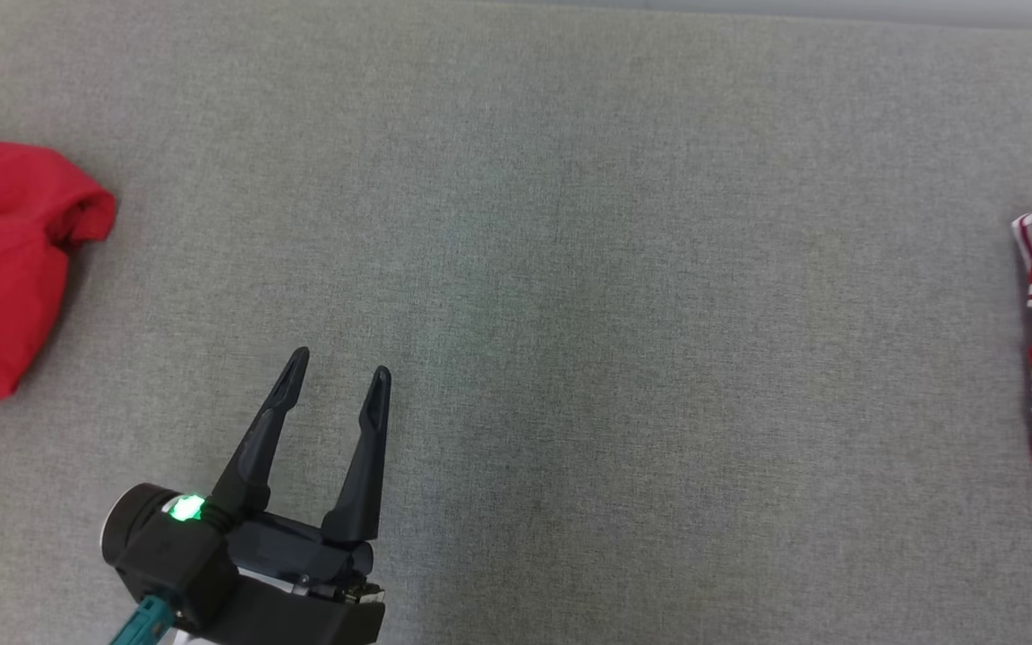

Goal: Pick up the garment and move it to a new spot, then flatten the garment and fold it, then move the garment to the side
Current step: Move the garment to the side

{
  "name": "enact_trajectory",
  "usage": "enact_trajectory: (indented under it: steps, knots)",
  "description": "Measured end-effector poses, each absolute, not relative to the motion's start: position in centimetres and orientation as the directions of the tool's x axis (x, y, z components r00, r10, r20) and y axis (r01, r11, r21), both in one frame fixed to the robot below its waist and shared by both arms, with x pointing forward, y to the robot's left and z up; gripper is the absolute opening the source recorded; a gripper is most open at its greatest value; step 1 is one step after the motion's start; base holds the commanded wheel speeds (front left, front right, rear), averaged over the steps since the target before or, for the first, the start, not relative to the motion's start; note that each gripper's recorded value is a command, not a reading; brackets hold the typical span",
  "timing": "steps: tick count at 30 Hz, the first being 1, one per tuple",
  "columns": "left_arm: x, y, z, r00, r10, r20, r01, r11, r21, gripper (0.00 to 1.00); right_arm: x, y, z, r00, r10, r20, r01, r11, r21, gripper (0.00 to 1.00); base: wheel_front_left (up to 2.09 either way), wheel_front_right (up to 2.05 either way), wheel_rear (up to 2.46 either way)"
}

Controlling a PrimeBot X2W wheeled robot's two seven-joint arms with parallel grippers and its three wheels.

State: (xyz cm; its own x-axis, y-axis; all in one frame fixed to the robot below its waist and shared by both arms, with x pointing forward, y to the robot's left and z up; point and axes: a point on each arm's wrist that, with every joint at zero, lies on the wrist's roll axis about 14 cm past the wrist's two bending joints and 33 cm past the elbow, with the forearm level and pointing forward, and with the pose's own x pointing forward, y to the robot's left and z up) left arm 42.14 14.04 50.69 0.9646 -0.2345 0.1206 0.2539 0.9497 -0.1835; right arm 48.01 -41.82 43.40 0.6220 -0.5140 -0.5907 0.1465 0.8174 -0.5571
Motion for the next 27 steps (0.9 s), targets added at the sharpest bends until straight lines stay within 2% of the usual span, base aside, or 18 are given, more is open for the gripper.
enact_trajectory:
  steps: [9,10,11,12,13,20,26,27]
  knots:
    - [42.2,14.1,49.9,0.967,-0.236,0.099,0.251,0.95,-0.188,1.0,48.4,-43.8,44.5,0.622,-0.567,-0.54,0.137,0.758,-0.638,0.0,0.0,0.0,0.0]
    - [42.2,14.1,49.8,0.967,-0.236,0.097,0.251,0.949,-0.189,1.0,48.4,-43.8,44.5,0.624,-0.567,-0.538,0.136,0.757,-0.639,0.07,0.0,0.0,0.0]
    - [42.2,14.0,49.8,0.967,-0.237,0.096,0.252,0.949,-0.189,1.0,48.6,-43.7,44.6,0.634,-0.563,-0.531,0.136,0.756,-0.64,0.38,0.0,0.0,0.0]
    - [42.2,14.0,49.7,0.967,-0.238,0.094,0.252,0.949,-0.189,1.0,48.7,-43.7,44.6,0.638,-0.561,-0.528,0.136,0.757,-0.64,0.75,0.0,0.0,0.0]
    - [42.2,14.0,49.7,0.967,-0.238,0.093,0.252,0.949,-0.189,1.0,48.8,-43.6,44.7,0.643,-0.56,-0.523,0.138,0.756,-0.639,1.0,0.0,0.0,0.0]
    - [42.0,14.1,50.5,0.968,-0.222,0.115,0.242,0.947,-0.212,1.0,50.1,-41.2,46.4,0.734,-0.489,-0.472,0.135,0.786,-0.603,1.0,0.0,0.0,0.0]
    - [41.0,15.5,50.9,0.98,-0.156,0.12,0.182,0.948,-0.26,1.0,51.1,-35.8,48.7,0.876,-0.31,-0.369,0.114,0.877,-0.467,1.0,0.0,0.0,0.0]
    - [40.8,15.6,50.9,0.981,-0.156,0.117,0.182,0.95,-0.253,1.0,50.8,-34.3,48.5,0.897,-0.266,-0.353,0.108,0.906,-0.41,1.0,0.0,0.0,0.0]
